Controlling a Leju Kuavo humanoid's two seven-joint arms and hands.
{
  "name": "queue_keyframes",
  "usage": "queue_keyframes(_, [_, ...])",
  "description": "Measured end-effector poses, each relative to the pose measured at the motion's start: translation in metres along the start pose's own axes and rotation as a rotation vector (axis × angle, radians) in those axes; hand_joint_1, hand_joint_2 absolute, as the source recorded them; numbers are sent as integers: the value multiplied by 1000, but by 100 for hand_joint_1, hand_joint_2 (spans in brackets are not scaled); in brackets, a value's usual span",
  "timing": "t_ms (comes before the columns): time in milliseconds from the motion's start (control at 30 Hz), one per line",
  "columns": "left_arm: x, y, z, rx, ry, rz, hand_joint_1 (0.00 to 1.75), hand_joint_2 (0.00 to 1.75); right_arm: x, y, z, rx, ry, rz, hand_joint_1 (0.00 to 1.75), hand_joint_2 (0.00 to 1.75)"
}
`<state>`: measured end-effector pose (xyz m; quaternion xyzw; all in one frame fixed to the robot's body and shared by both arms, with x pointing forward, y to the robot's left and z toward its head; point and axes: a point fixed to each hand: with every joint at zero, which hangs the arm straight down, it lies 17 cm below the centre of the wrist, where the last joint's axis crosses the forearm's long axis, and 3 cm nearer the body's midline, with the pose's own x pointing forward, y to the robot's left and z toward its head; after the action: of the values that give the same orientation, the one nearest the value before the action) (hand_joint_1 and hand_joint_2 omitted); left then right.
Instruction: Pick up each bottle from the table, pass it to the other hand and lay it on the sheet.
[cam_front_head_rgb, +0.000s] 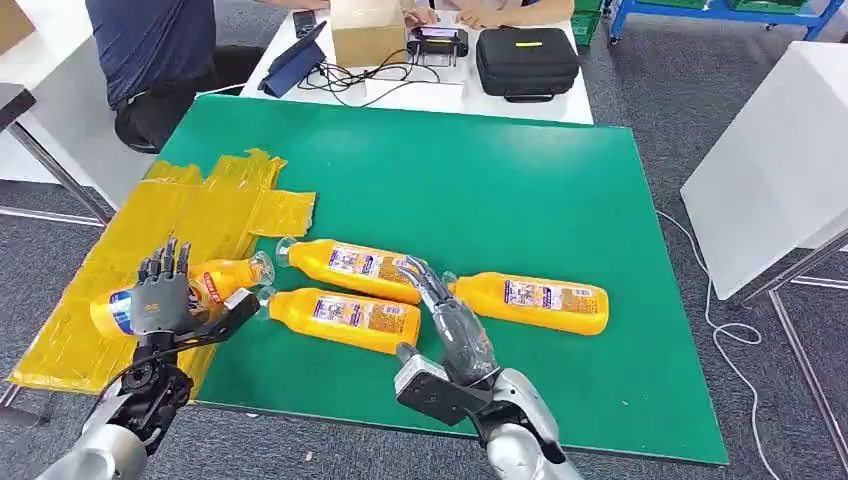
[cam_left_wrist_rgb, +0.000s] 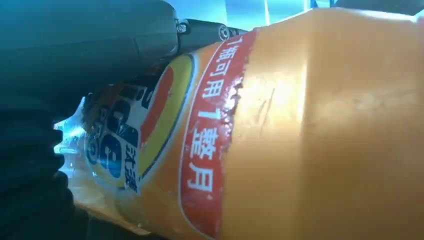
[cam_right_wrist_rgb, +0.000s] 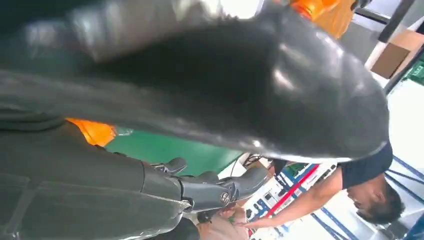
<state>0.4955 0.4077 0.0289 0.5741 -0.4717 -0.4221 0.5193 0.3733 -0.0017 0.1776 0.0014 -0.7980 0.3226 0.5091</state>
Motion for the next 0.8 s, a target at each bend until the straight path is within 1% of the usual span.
queue_keyframes(300, [-3,-2,0,-5,4,20,0,175,-6,5,2,12,8,-9,0,0])
queue_keyframes(667, [-5,-2,1,-1,-17,54,0,175,-12,11,4,26,13,1,0,0])
queue_keyframes(700, [-4,-2,1,0,-21,58,0,0,-12,11,4,26,13,2,0,0])
queue_keyframes(800, [-1,-1,1,1,-39,87,0,0,-11,11,4,29,10,6,0,0])
